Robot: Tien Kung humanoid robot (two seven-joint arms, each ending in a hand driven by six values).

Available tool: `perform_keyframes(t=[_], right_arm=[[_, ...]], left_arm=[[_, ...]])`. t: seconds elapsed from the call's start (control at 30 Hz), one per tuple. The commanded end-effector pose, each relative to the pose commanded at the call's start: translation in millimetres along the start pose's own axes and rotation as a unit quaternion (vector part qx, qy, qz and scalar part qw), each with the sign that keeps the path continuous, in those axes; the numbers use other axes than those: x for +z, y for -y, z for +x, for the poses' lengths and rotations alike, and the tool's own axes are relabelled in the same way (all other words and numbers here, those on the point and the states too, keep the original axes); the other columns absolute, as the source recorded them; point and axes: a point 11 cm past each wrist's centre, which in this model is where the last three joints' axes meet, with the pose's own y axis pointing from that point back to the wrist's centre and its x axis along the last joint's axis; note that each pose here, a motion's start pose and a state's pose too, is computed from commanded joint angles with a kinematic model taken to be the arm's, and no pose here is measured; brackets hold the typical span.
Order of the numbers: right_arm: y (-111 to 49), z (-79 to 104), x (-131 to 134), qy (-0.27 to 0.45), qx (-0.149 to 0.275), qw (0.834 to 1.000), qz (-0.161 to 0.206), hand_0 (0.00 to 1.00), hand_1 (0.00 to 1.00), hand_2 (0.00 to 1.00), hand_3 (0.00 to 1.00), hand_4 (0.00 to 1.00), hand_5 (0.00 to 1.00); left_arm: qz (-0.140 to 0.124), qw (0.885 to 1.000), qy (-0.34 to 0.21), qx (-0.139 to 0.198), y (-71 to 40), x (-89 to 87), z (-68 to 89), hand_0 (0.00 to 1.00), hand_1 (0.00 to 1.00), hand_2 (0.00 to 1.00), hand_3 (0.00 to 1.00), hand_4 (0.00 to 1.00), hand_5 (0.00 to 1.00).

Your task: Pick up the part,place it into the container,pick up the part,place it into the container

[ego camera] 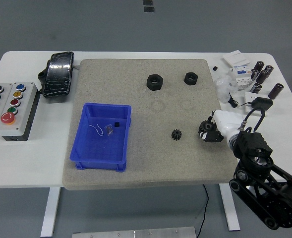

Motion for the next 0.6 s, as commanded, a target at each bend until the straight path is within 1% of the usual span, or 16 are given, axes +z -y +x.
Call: perform_keyframes(t=[0.1,0.2,0.33,0.37,0.47,0.53,0.57,0.6], right_arm=[[-0.2,10.0,-14.0,0.001,0.02,1.0,0.02,0.243,0.391,0.402,0.479,0.576,0.312],[0.1,20.3,-42.3,0.019,0.039,0.997,0.058,0.26,0.396,0.404,0.477,0.557,0.304],[1.0,20.4,-90.9,0.057,0.038,0.989,0.132,0.26,0.396,0.404,0.477,0.557,0.304],[0.8,19.9,-101.7,0.064,0.037,0.986,0.15,0.373,0.45,0.517,0.539,0.558,0.309],[-2.2,15.8,-136.5,0.08,0.024,0.973,0.213,0.373,0.45,0.517,0.539,0.558,0.309],[-7.1,13.4,-157.3,0.087,0.015,0.963,0.256,0.373,0.45,0.517,0.539,0.558,0.309],[-9.8,12.0,-165.5,0.089,0.01,0.958,0.274,0.438,0.502,0.583,0.576,0.564,0.314],[-13.3,10.1,-173.8,0.091,0.003,0.952,0.294,0.438,0.502,0.583,0.576,0.564,0.314]], left_arm=[[0.0,1.0,0.001,0.0,0.0,-0.2,0.4,0.615,0.557,0.544,0.636,0.7,0.295],[0.0,1.0,0.002,0.001,0.0,0.1,1.3,0.615,0.556,0.545,0.636,0.7,0.295],[-0.001,1.0,0.004,0.002,-0.1,0.9,2.0,0.615,0.556,0.545,0.636,0.7,0.295],[-0.001,1.0,0.004,0.002,-0.1,1.1,2.0,0.615,0.557,0.545,0.636,0.7,0.295],[0.0,1.0,0.005,0.001,-0.2,1.5,2.1,0.615,0.557,0.545,0.636,0.7,0.295],[0.0,1.0,0.006,0.002,-0.2,1.2,2.5,0.615,0.557,0.545,0.636,0.7,0.295],[0.001,1.0,0.006,0.002,-0.2,1.1,2.7,0.615,0.556,0.545,0.636,0.7,0.295],[0.001,1.0,0.006,0.002,-0.2,0.9,3.0,0.615,0.556,0.545,0.636,0.7,0.295]])
